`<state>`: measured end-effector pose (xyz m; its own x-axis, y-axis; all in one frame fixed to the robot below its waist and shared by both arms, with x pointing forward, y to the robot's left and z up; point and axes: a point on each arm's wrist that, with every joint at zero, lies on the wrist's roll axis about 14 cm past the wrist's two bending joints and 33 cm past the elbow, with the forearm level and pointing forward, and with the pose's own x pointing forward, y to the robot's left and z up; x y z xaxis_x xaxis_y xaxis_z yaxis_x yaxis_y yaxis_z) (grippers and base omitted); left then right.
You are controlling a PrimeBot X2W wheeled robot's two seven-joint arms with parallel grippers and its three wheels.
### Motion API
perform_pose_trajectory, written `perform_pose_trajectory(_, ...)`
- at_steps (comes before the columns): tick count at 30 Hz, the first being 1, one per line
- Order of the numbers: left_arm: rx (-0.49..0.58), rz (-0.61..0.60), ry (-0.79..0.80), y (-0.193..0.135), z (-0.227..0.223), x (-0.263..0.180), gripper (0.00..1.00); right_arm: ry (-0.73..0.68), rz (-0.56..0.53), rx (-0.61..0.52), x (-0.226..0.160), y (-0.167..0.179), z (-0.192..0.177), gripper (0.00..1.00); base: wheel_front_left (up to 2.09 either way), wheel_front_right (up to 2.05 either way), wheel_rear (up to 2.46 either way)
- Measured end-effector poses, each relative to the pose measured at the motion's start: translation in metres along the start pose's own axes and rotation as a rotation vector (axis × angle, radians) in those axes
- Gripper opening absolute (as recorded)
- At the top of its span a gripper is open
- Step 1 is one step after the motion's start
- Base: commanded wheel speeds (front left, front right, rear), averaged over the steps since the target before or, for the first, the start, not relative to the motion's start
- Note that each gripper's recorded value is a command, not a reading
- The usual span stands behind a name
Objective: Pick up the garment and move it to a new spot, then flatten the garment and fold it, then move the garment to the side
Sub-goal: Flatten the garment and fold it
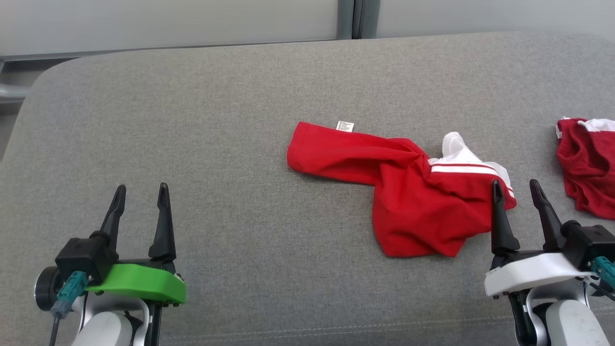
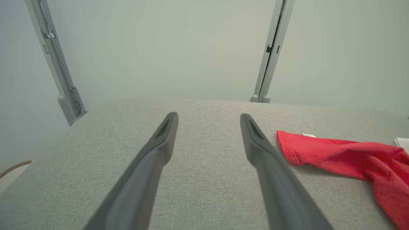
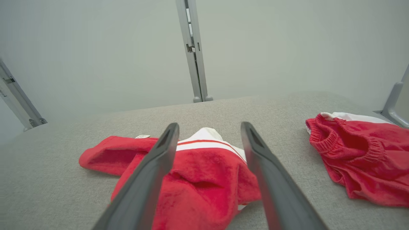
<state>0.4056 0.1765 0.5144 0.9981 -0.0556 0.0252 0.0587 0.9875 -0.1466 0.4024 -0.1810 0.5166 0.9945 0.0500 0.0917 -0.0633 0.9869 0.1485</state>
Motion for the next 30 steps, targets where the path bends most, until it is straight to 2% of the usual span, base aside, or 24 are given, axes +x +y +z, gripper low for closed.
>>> perform_pose_trajectory(15, 0.009, 0.1, 0.019, 0.02, -0.002, -0.042, 1.0, 0.04, 0.059, -0.013, -0.034, 0.021, 0.003, 1.0, 0.0, 0.0, 0.0)
perform_pose_trajectory(30, 0.005, 0.062, 0.039, 0.011, -0.005, -0.038, 1.0, 0.047, 0.065, 0.002, -0.034, 0.023, 0.003, 1.0, 0.0, 0.0, 0.0)
